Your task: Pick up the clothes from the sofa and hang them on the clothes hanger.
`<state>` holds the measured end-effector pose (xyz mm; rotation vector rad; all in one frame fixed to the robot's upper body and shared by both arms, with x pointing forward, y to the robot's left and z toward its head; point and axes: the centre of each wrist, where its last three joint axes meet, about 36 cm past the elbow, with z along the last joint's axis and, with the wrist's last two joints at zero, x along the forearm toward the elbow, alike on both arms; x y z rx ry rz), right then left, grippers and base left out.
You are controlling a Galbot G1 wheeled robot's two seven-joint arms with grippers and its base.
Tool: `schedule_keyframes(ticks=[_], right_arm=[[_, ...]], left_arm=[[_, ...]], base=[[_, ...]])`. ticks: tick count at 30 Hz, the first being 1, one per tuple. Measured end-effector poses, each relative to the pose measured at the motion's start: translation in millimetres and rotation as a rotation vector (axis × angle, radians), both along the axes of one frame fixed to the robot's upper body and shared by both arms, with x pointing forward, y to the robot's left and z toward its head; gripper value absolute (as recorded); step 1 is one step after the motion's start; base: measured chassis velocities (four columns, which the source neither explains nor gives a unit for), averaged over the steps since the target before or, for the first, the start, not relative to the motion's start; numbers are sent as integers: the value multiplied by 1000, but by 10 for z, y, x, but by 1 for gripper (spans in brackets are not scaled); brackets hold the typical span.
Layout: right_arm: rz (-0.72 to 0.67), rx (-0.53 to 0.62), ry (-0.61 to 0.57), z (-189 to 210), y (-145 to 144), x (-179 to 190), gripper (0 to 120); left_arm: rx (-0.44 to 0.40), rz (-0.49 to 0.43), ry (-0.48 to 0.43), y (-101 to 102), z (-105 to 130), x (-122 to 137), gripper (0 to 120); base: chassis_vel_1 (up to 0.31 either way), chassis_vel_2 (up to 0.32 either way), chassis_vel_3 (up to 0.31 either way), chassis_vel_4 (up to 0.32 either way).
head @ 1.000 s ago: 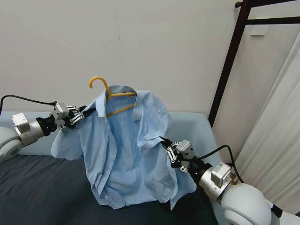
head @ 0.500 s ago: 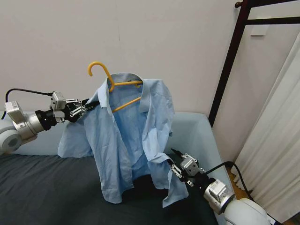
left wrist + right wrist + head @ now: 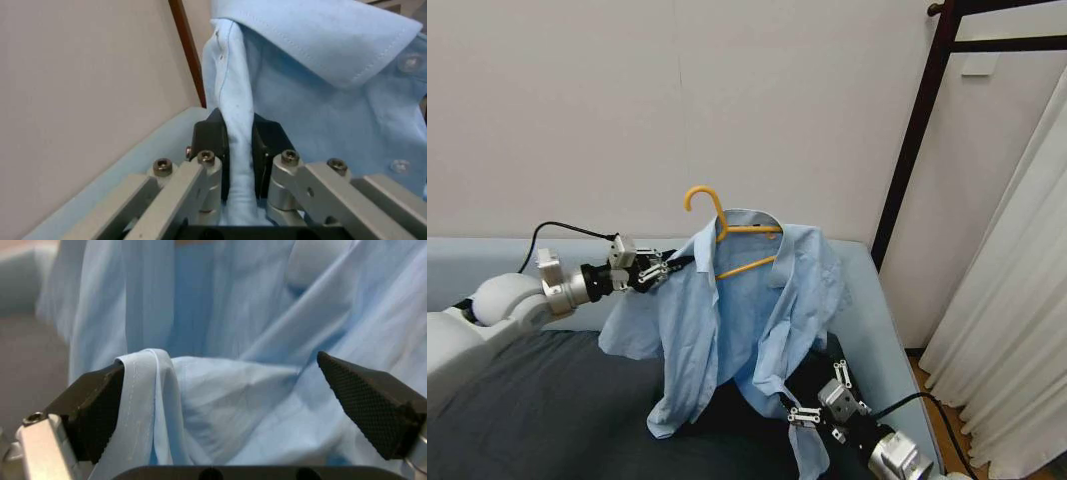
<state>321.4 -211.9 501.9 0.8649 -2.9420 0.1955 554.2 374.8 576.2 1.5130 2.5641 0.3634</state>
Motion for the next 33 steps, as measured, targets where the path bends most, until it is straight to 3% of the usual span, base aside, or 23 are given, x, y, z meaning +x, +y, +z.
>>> schedule_keyframes(ticks=[3, 6, 10, 11, 15, 19, 22, 24, 29, 33], right_arm=[[-42, 62, 68, 242, 3, -36, 100], [-49, 23, 89, 293, -34, -90, 100], [-34, -212, 25, 57, -124, -177, 100], [-34, -212, 25, 57, -124, -177, 100], [0, -418, -78, -246, -246, -168, 100], [69, -461, -123, -326, -299, -192, 100], [93, -416, -145, -320, -277, -214, 100], [65, -296, -155, -207, -202, -208, 100], [-124, -79, -113, 143, -134, 28, 100], [-268, 5, -101, 395, -213, 289, 100]], left_arm=[[-8, -17, 4, -157, -81, 135, 7], [-4, -27, -9, -245, -37, 265, 7], [22, -57, -43, -445, 181, 606, 7], [22, -57, -43, -445, 181, 606, 7], [72, -83, -87, -565, 491, 865, 7], [94, -75, -129, -601, 722, 1058, 7], [89, -69, -145, -632, 835, 1132, 7], [81, -79, -147, -668, 884, 1126, 7], [86, -117, -132, -713, 813, 994, 7], [87, -146, -116, -804, 740, 933, 7]], base=[[0, 0, 0, 0], [0, 0, 0, 0], [0, 0, 0, 0], [0, 0, 0, 0], [0, 0, 0, 0], [0, 0, 0, 0], [0, 0, 0, 0], [0, 0, 0, 0], [0, 0, 0, 0], [0, 0, 0, 0]])
